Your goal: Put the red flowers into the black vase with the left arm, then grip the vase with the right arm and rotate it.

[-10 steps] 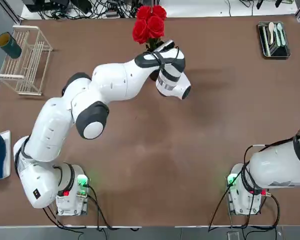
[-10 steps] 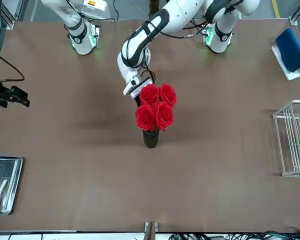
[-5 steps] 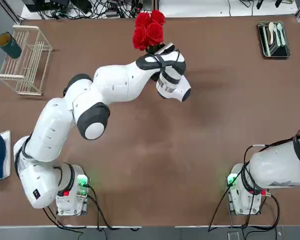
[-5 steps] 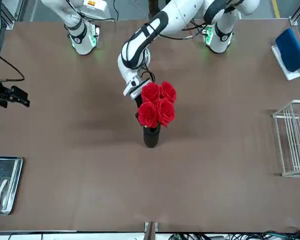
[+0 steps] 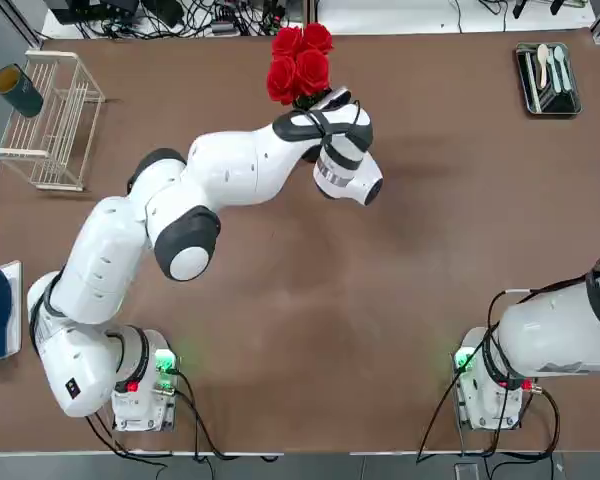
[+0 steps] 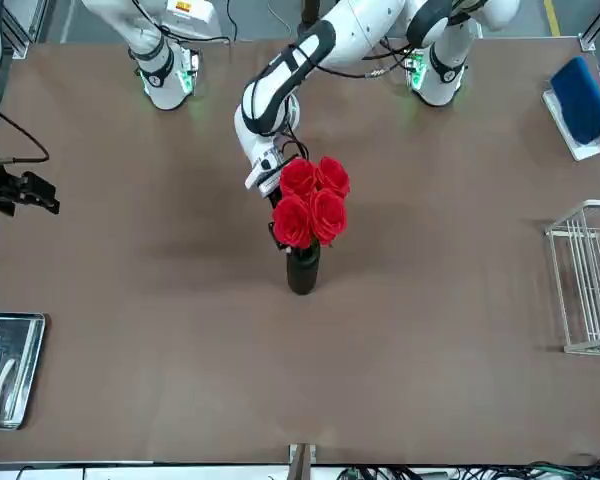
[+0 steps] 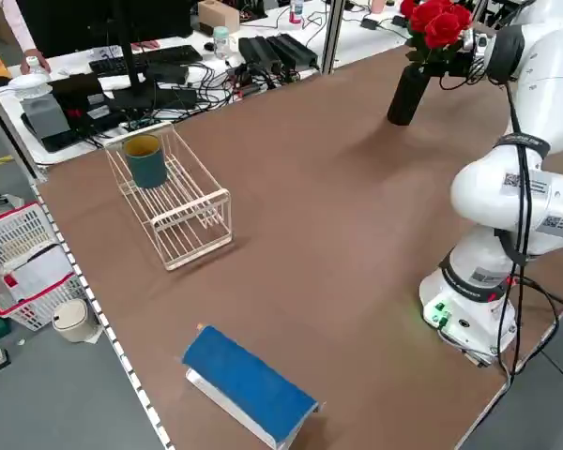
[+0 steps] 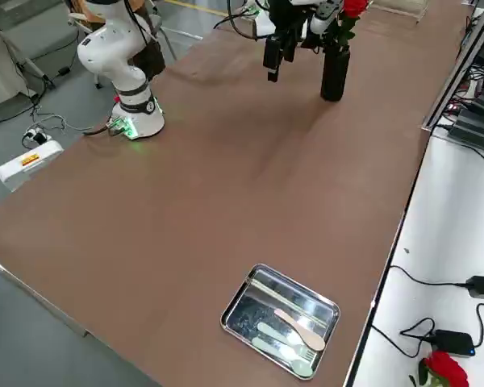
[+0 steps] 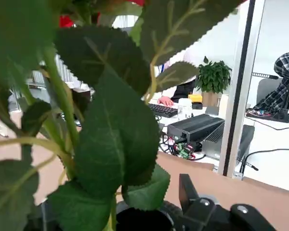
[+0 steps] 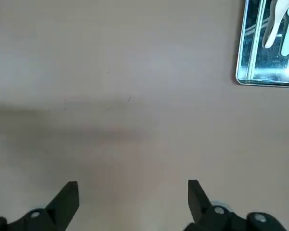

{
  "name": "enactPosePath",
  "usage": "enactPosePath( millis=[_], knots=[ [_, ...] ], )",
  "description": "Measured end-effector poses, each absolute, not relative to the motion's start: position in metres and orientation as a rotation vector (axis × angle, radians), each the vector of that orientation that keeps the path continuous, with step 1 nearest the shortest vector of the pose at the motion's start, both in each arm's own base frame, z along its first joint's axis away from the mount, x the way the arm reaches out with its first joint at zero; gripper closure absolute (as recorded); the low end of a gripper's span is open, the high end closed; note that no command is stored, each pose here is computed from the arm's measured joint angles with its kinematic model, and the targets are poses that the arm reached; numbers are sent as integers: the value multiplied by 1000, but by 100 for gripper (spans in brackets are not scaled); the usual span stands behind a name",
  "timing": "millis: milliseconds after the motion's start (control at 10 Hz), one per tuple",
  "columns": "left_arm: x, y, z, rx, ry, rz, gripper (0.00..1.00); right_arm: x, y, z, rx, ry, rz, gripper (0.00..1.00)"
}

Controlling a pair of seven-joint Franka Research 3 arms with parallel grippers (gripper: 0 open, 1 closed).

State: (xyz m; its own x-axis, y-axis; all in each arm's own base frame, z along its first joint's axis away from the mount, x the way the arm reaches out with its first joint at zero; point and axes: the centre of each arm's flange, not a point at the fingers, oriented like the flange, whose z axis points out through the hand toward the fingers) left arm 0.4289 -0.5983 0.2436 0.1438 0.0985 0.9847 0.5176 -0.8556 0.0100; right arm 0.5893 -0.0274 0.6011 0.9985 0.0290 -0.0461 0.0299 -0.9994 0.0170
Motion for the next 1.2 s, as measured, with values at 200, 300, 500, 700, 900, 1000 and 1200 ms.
enactPosePath(
  millis=[200, 300, 500, 700, 900, 1000, 1200],
  knots=[
    [431, -596, 237, -2091, -608, -1764, 18, 589, -27, 601, 3123, 46, -72, 0],
    [431, -595, 234, -2090, -615, -1766, 18, 589, -27, 601, 3123, 46, -72, 0],
    [438, -590, 233, -2070, -622, -1775, 18, 589, -27, 601, 3123, 46, -72, 0],
    [445, -586, 234, -2054, -630, -1782, 18, 589, -27, 601, 3123, 46, -72, 0],
    [443, -588, 236, -2058, -638, -1790, 18, 589, -27, 601, 3123, 46, -72, 0],
    [442, -589, 235, -2062, -651, -1798, 18, 589, -27, 601, 3123, 46, -72, 0],
    [441, -591, 235, -2079, -665, -1808, 18, 589, -27, 601, 3123, 46, -72, 0]
  ],
)
